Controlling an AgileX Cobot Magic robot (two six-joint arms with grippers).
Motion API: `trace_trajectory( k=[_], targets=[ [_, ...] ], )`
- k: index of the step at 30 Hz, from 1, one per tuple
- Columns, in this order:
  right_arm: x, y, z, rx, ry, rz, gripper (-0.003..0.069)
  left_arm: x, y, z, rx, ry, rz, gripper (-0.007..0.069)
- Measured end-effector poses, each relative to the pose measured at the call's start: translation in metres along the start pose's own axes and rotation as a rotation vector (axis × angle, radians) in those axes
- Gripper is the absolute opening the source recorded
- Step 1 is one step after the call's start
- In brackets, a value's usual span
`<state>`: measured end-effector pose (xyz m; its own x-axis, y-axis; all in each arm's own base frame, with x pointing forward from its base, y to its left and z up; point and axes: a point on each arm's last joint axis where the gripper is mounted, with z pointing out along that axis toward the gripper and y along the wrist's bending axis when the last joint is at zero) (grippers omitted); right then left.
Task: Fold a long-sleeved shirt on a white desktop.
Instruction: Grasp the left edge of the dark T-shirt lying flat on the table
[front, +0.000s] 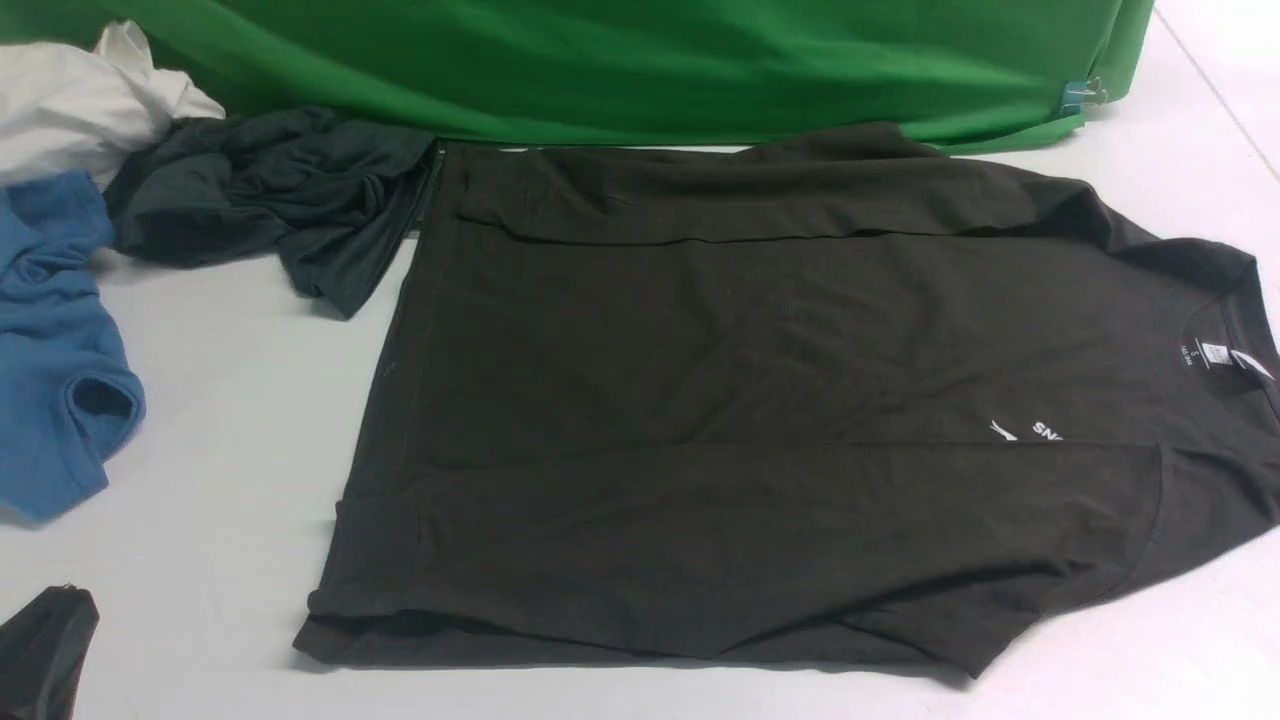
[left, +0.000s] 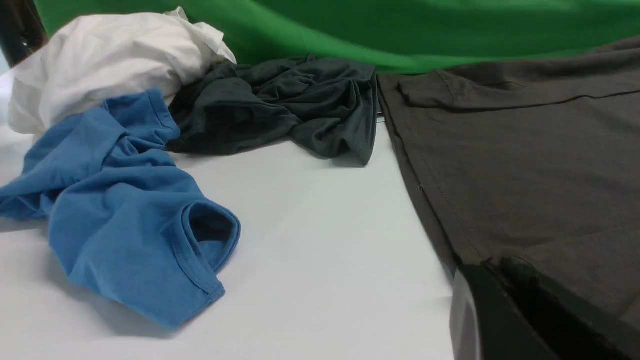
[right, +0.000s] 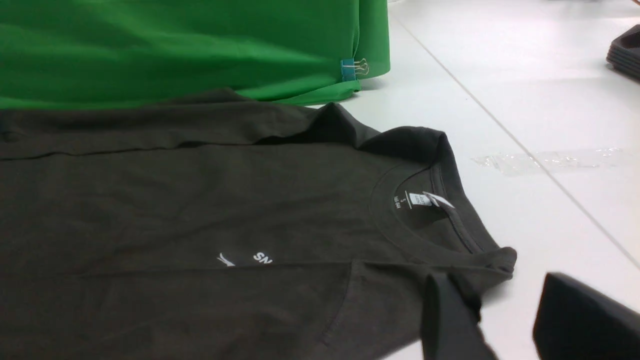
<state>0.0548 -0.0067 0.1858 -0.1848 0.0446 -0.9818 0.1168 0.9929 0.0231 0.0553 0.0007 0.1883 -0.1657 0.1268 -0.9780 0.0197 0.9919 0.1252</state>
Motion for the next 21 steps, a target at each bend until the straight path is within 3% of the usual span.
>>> trace_trajectory(
  k=[21],
  targets=[
    [0.0001, 0.0000, 0.0000, 0.000, 0.001, 0.000, 0.0241, 0.0003, 0.0023, -0.0001, -0.042, 0.005, -0.007, 0.0020]
  ],
)
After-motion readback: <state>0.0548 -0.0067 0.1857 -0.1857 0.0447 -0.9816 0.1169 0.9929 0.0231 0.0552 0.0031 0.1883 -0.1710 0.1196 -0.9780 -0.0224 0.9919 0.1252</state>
